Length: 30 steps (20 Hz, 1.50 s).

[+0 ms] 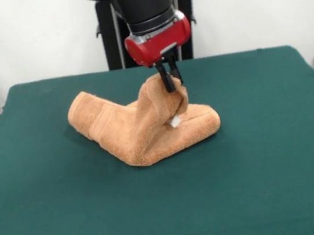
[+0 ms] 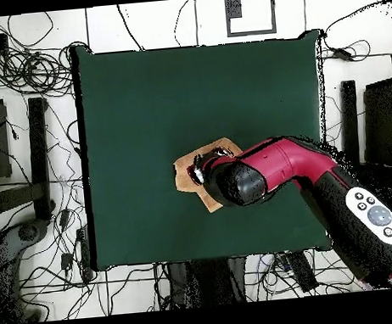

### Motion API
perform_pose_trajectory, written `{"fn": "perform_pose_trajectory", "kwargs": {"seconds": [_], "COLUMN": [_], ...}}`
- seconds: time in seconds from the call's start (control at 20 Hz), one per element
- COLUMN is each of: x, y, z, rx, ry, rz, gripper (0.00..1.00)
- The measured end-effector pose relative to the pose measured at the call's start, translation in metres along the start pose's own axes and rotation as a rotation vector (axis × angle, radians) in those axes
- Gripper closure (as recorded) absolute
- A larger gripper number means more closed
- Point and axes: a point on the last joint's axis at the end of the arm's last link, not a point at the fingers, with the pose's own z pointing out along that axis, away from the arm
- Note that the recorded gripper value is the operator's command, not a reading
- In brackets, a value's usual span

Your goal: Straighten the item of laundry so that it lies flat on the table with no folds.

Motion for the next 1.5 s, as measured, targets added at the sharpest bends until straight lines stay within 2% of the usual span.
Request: {"fn": "perform_pose_trajectory", "kwargs": {"seconds": [0.5, 0.9, 1.5], "x": [-0.008, -0.019, -0.038], "y": [-0.012, -0.03, -0.05], "z": [-0.006, -0.015, -0.012], "rx": [0.003, 0.013, -0.041], "ry": [0.026, 0.071, 0.072], "rz": [0.032, 0.071, 0.161], "gripper": [1.0, 1.0, 1.0]}}
